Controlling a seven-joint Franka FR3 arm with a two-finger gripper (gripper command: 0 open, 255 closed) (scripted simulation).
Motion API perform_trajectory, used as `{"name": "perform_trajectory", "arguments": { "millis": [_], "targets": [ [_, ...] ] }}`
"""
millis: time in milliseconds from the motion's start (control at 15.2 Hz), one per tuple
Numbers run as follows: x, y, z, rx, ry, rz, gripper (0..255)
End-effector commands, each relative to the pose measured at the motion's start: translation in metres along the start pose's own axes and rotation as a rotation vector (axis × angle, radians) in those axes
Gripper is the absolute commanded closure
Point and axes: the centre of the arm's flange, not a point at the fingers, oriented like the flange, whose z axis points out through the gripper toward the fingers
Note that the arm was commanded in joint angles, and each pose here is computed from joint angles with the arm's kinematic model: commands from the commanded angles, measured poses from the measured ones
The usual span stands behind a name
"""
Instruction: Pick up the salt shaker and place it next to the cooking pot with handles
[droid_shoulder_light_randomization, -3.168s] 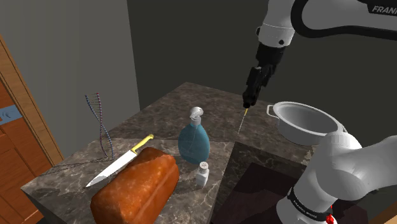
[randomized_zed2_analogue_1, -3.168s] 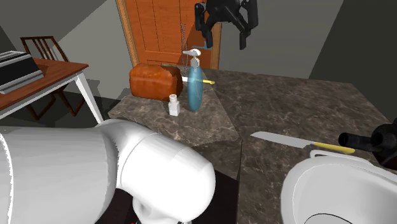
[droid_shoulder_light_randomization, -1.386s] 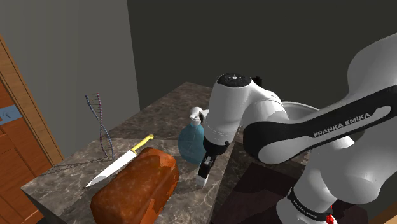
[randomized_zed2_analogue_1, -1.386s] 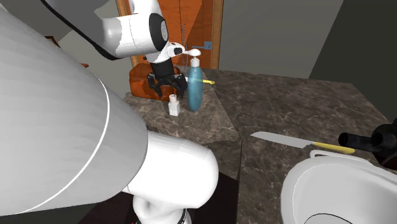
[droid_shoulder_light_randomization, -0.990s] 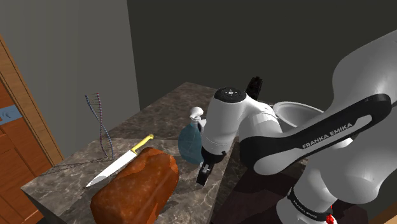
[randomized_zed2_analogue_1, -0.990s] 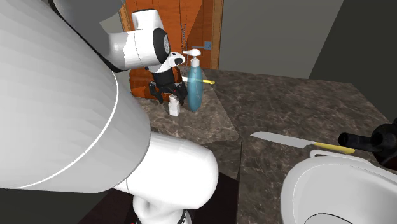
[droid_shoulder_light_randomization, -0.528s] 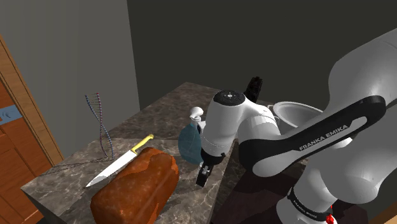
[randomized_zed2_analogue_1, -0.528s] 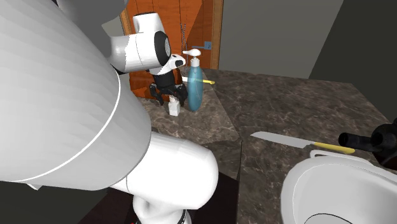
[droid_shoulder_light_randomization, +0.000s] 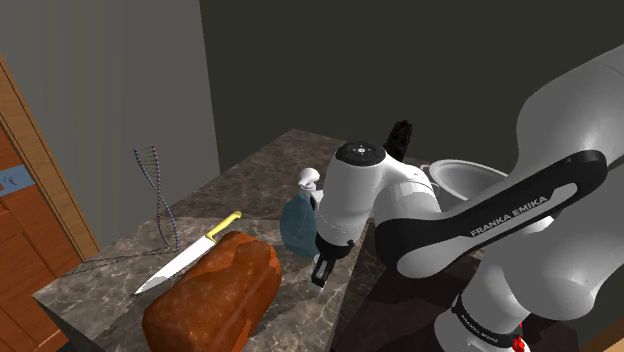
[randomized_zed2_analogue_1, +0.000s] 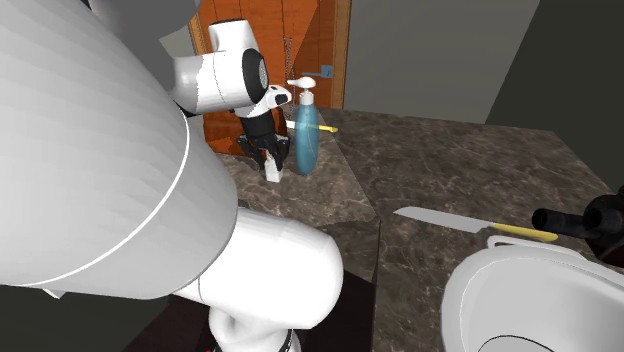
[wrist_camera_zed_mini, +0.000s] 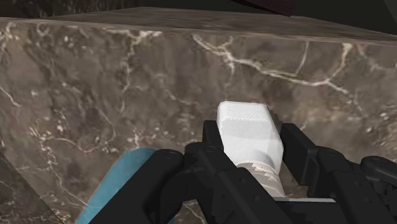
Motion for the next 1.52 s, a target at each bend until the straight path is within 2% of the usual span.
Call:
{"name": "perform_trajectory", "arguments": {
  "millis": [0, 198, 1452],
  "targets": [
    [0.000, 0.000, 0.001, 0.000, -0.001, 0.001, 255],
    [0.000, 0.000, 0.001, 0.000, -0.001, 0.001, 255],
    [0.009, 0.011, -0.099, 0.000, -0.001, 0.001, 255]
  ]
}}
